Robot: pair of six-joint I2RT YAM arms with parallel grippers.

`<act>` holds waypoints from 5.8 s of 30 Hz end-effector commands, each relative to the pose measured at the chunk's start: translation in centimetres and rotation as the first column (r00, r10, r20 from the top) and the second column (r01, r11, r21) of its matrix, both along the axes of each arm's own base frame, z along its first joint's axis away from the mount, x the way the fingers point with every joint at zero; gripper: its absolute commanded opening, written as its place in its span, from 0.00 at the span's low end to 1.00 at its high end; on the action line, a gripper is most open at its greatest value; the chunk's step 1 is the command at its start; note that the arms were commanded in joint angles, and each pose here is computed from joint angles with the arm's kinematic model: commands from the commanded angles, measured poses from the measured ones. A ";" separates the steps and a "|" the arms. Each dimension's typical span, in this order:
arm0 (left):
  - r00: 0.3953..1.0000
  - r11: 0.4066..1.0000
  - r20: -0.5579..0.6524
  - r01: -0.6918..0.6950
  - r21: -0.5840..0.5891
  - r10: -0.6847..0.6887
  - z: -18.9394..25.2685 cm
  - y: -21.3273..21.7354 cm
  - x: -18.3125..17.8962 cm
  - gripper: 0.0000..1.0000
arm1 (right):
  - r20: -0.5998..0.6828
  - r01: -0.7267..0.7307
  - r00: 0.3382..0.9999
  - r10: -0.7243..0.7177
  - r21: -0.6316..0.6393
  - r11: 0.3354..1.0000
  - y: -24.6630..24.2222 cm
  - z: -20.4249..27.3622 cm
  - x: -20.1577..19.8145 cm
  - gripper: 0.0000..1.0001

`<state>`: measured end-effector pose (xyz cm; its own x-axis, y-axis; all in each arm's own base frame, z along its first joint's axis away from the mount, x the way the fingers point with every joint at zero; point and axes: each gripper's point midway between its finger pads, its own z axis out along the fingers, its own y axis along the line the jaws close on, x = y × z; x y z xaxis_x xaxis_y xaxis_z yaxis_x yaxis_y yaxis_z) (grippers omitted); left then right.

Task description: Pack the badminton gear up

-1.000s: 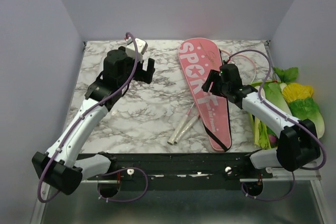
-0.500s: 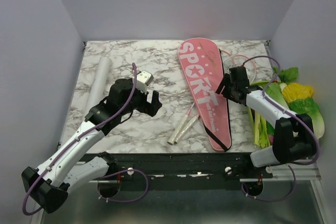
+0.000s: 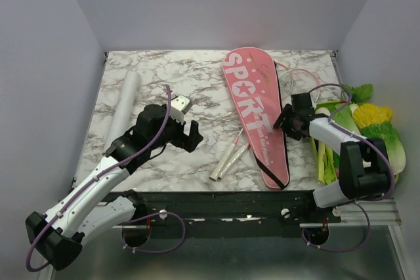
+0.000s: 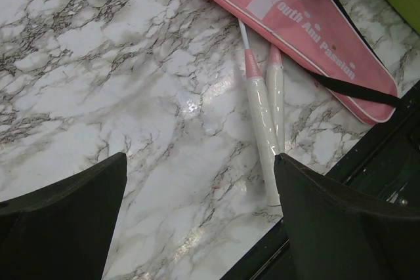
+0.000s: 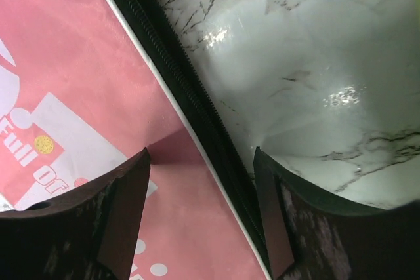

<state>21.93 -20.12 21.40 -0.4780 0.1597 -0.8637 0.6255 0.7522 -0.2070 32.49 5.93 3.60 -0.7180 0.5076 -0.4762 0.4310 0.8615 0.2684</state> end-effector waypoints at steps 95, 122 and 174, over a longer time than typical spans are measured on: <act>0.967 0.726 -0.212 0.047 0.686 0.138 -17.5 0.3 2.9 0.71 | 0.388 -0.609 0.770 0.506 0.210 0.765 19.7 11.5 -7.0 0.49; 0.989 0.862 -0.143 0.035 0.506 0.044 -11.5 -2.1 2.7 0.00 | 0.353 -0.537 0.812 0.466 0.134 0.833 17.3 10.6 -6.4 0.58; 0.994 0.974 -0.006 -0.105 0.201 0.108 -4.3 -0.9 1.9 0.00 | -0.066 0.030 0.997 -0.039 -0.128 0.991 6.2 -1.4 3.0 0.63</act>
